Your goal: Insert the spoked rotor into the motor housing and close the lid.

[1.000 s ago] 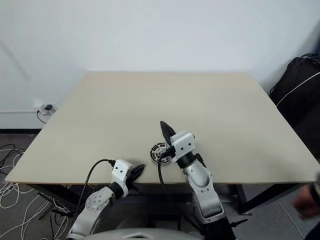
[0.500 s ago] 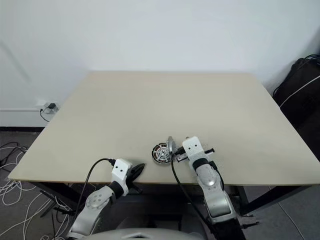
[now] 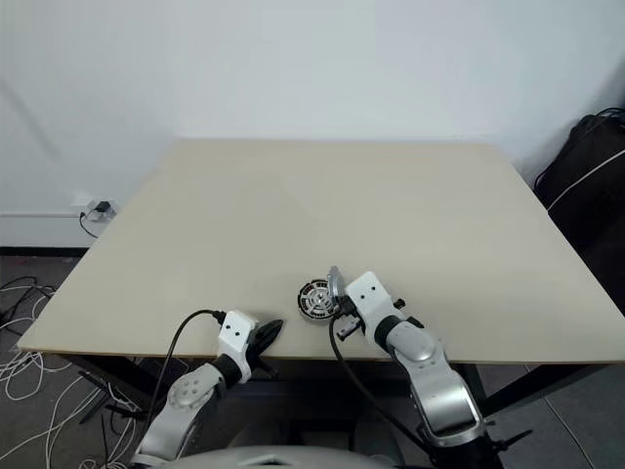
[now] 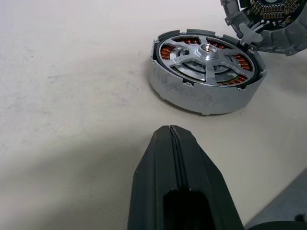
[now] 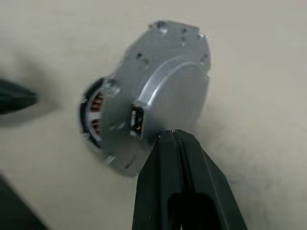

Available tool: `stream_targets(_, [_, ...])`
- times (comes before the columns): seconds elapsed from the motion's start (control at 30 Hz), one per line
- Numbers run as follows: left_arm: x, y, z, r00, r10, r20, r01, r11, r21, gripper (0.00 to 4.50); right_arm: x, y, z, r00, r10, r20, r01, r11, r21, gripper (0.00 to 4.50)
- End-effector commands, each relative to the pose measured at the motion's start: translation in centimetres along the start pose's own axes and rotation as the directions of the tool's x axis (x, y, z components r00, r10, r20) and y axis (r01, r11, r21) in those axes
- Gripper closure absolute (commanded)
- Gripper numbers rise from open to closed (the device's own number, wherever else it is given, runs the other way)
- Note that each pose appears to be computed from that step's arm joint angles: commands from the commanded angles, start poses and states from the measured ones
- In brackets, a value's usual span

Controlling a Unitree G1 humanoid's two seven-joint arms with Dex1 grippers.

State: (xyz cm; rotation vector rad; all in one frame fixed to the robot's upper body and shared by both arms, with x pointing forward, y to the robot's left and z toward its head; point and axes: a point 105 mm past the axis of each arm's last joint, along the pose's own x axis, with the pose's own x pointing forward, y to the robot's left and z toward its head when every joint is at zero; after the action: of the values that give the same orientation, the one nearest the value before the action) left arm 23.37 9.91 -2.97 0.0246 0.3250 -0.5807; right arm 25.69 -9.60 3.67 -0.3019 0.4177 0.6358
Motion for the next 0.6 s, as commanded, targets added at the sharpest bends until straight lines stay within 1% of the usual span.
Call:
stream_targets(0.03, [0.1, 0.2, 1.0, 0.999, 0.001, 0.046, -0.002, 1.0, 0.019, 4.5, -0.3, 0.0, 1.7, 0.998, 0.015, 0.064, -0.015, 1.0, -0.013, 4.48])
stream_targets(0.33, [0.1, 0.4, 0.9, 0.999, 0.009, 0.047, -0.01, 1.0, 0.02, 4.5, 1.5, 1.0, 1.6, 0.996, 0.055, 0.071, -0.057, 0.998, 0.023, 4.48])
stream_targets(0.5, [0.1, 0.5, 0.9, 0.999, 0.009, 0.048, -0.01, 1.0, 0.02, 4.5, 2.8, 1.3, 1.7, 0.995, 0.072, 0.076, -0.073, 0.997, 0.022, 4.48])
stream_targets(0.6, [0.1, 0.5, 0.9, 0.999, 0.011, 0.049, -0.012, 1.0, 0.02, 4.5, 3.3, 1.5, 1.7, 0.995, 0.08, 0.067, -0.079, 0.997, -0.006, 4.48])
